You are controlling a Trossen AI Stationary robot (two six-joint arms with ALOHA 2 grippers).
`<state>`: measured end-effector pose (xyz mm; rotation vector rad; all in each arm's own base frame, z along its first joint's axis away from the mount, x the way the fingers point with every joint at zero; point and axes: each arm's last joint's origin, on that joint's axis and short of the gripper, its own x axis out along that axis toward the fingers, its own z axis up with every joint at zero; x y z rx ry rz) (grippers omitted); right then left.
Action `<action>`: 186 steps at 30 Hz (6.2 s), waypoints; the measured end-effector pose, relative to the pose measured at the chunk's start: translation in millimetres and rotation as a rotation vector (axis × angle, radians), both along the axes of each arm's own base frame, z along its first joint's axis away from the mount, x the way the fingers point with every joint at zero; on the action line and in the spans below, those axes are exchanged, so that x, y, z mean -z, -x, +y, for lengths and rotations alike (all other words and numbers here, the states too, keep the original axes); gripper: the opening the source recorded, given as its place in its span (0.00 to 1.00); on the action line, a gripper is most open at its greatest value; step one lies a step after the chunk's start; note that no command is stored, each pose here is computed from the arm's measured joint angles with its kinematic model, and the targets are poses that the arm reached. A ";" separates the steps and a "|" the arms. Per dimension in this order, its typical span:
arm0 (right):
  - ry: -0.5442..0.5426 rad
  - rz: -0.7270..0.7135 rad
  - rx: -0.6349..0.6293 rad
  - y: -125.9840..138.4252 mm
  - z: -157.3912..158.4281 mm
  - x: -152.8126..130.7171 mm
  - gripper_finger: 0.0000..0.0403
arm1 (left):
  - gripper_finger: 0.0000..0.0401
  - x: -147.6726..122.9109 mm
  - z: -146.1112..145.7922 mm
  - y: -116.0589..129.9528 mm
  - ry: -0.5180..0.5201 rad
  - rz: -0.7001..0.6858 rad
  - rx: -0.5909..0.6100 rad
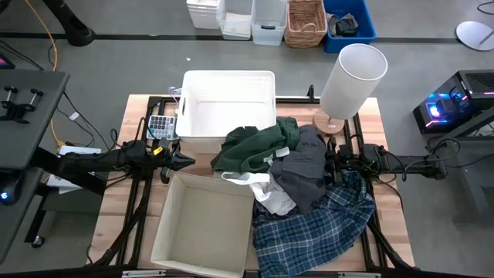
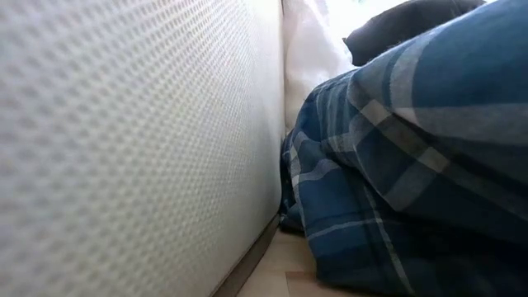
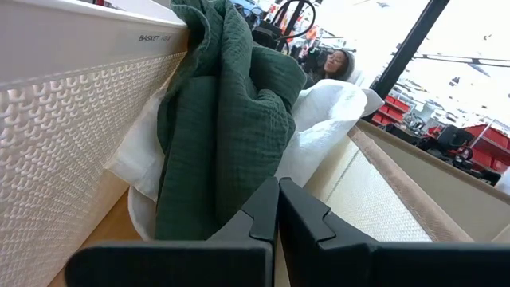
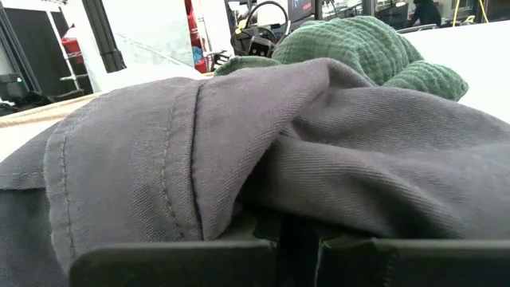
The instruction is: Sort clothes
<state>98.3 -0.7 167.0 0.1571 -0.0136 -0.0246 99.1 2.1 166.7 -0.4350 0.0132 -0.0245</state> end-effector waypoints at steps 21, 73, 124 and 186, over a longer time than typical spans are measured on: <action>-0.339 -0.610 -0.278 26.0 4.4 -86.8 0.00 | 0.00 -0.1 0.0 0.0 0.000 -0.001 0.000; -0.308 0.200 -0.127 -10.6 4.5 -200.0 0.00 | 0.00 0.0 0.0 0.0 0.000 0.000 0.000; -0.630 0.413 -0.014 -9.1 3.9 -180.7 0.42 | 0.00 -0.1 0.0 0.0 0.000 -0.001 0.000; 0.339 -0.299 -0.142 -66.7 88.1 -412.2 0.00 | 0.00 0.0 0.0 0.0 0.000 0.000 0.000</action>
